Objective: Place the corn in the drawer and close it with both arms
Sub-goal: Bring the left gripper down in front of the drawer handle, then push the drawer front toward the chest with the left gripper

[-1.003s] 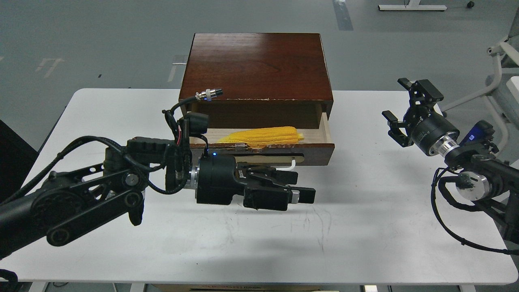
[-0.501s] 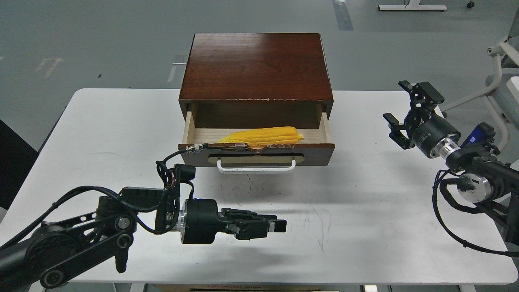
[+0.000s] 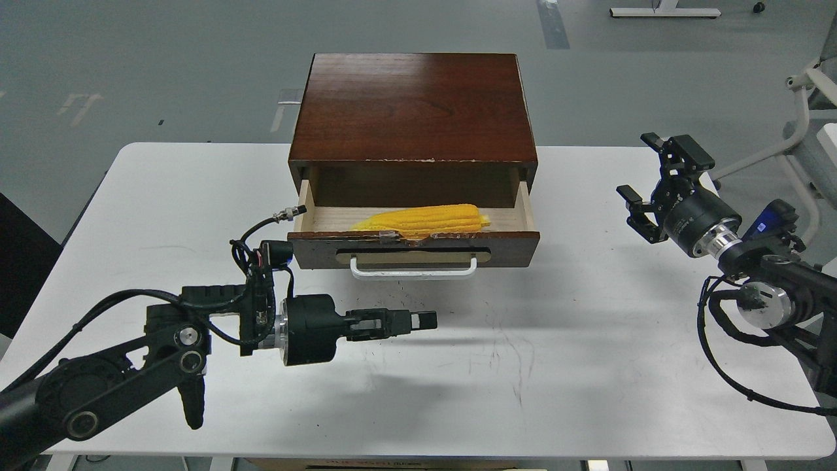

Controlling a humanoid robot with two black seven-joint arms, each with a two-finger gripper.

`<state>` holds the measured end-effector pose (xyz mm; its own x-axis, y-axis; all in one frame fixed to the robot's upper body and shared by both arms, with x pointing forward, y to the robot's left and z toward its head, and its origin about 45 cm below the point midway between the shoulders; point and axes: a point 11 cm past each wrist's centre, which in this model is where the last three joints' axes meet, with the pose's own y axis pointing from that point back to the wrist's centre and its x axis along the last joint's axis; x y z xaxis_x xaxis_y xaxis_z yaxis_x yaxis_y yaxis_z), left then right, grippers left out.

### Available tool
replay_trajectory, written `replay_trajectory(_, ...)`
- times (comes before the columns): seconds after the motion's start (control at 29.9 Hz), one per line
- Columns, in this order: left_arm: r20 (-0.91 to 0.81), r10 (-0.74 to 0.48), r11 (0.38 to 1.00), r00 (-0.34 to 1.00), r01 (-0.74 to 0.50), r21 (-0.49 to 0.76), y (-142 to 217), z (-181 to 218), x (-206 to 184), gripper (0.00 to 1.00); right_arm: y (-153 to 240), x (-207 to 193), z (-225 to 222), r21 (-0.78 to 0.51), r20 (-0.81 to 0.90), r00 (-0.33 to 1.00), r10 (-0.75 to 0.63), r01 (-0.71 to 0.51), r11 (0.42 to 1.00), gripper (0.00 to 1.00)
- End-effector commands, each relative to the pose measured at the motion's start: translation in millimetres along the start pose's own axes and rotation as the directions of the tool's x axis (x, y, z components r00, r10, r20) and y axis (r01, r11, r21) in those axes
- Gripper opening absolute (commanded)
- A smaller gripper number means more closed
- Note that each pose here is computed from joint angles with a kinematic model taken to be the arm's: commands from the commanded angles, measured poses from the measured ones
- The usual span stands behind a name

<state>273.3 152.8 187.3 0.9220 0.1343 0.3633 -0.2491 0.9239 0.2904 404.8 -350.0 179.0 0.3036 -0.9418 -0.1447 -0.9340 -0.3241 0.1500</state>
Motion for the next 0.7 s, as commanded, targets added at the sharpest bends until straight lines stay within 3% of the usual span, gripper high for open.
replay_trajectory(0.0,-0.042,0.018,1.000,0.999,-0.018,0.003,2,-5,3,0.00,-1,-2,1,-0.001,0.003,1.000,-0.002,0.002,1.000,1.00)
replay_trajectory(0.67,-0.151,0.105,0.994,0.983,-0.102,0.029,7,-19,22,0.00,0,-3,5,-0.010,0.002,1.000,-0.004,0.004,1.000,1.00)
